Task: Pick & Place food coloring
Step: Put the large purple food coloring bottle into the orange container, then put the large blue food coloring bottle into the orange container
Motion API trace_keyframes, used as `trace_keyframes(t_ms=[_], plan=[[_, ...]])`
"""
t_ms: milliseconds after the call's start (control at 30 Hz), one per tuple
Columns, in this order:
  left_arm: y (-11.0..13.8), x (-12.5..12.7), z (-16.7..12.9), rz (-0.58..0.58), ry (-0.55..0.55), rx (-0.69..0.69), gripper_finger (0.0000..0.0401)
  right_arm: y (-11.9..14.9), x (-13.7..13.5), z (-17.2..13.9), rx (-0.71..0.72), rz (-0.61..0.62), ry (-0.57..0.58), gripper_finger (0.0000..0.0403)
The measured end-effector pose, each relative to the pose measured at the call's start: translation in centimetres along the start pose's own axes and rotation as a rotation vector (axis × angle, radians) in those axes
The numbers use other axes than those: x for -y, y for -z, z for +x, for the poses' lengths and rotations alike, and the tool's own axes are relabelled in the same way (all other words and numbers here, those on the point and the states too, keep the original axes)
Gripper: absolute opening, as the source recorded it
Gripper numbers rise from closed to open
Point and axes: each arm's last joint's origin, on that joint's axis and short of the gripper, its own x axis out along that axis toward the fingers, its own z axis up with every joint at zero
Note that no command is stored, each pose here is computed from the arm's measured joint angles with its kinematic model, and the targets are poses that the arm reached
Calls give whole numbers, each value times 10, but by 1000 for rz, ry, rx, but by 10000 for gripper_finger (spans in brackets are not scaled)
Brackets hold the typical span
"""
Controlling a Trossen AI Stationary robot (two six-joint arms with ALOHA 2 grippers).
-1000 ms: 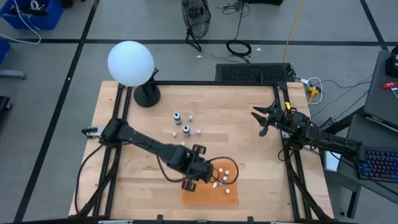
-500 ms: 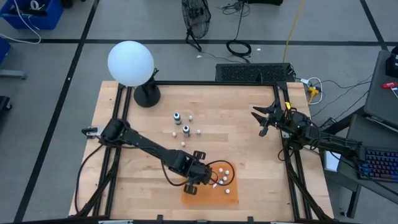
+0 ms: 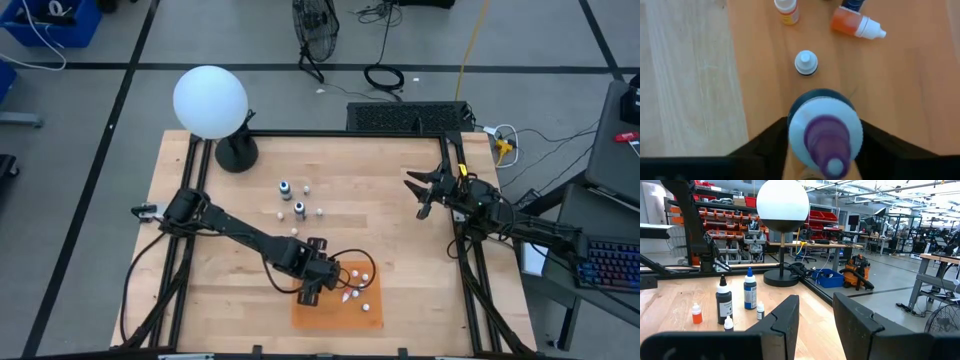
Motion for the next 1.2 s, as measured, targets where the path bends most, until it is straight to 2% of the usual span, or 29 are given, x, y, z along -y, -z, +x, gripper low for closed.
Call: trace_keyframes(t_ms=[133,300,433,667,867,1000,1100,1200], plan=[[-2,0,-1,-11,1,6,261,0,0,0,0,0,0,110],[-2,0,-1,-31,4,7,303,0,0,0,0,0,0,110],[-2,0,-1,-37,5,6,316,0,0,0,0,0,0,110],[-5,0,-19,-66,17,46,308,0,0,0,1,0,0,110],[-8,-3,-49,-72,27,108,301,0,0,0,3,0,0,110],[-9,-13,-83,-89,5,171,303,0,0,0,-2,0,-1,110],[-1,-29,-118,-145,-87,190,300,0,0,0,-6,-1,-1,110],[14,-54,-154,-249,-206,184,297,0,0,0,-6,-1,0,110]])
